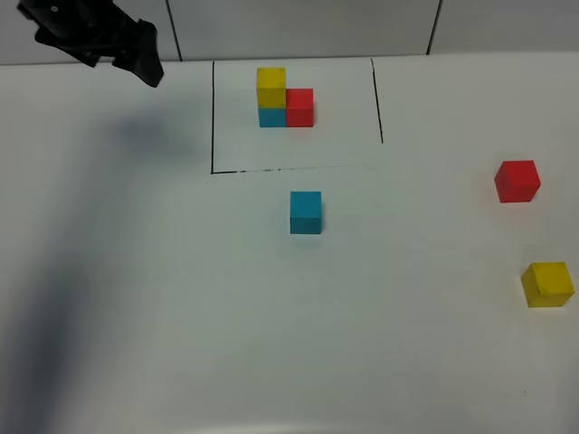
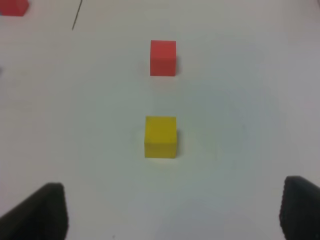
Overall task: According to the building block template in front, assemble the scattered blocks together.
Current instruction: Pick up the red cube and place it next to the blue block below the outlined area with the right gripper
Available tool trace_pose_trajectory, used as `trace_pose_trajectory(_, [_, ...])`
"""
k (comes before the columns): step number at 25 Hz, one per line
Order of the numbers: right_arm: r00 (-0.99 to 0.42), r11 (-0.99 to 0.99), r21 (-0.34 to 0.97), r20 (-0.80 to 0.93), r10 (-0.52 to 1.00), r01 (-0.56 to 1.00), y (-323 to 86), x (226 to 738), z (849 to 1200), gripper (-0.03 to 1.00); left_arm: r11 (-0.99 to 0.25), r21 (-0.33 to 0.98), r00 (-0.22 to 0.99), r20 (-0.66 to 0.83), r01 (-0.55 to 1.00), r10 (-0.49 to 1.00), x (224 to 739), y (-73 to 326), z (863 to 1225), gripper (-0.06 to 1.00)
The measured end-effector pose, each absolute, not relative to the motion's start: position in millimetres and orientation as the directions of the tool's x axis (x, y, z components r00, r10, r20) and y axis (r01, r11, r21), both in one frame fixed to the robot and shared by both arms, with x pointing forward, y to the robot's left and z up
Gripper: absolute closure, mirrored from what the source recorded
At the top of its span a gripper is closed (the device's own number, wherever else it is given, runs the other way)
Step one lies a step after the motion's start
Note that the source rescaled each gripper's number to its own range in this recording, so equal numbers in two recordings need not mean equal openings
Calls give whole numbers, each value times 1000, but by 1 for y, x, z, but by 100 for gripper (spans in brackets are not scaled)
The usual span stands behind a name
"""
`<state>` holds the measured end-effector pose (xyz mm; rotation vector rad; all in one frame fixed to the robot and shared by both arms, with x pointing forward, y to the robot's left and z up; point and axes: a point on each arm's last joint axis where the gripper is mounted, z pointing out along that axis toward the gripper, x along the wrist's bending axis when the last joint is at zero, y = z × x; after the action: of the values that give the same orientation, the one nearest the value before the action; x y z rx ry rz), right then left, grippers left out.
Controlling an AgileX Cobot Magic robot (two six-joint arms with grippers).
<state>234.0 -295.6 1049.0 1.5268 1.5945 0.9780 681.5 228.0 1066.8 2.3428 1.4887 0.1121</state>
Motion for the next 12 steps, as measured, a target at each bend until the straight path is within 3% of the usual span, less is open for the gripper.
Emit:
trace_pose_trajectory(3, [-48, 15, 888, 9, 999, 460, -296, 234, 1049, 24, -330, 326, 389, -134, 886, 911, 659, 247, 1076, 12])
trace_pose_trajectory(12, [-46, 11, 888, 12, 999, 461, -296, 234, 1049, 24, -247, 472, 315, -68, 846, 947, 571, 270, 1107, 13])
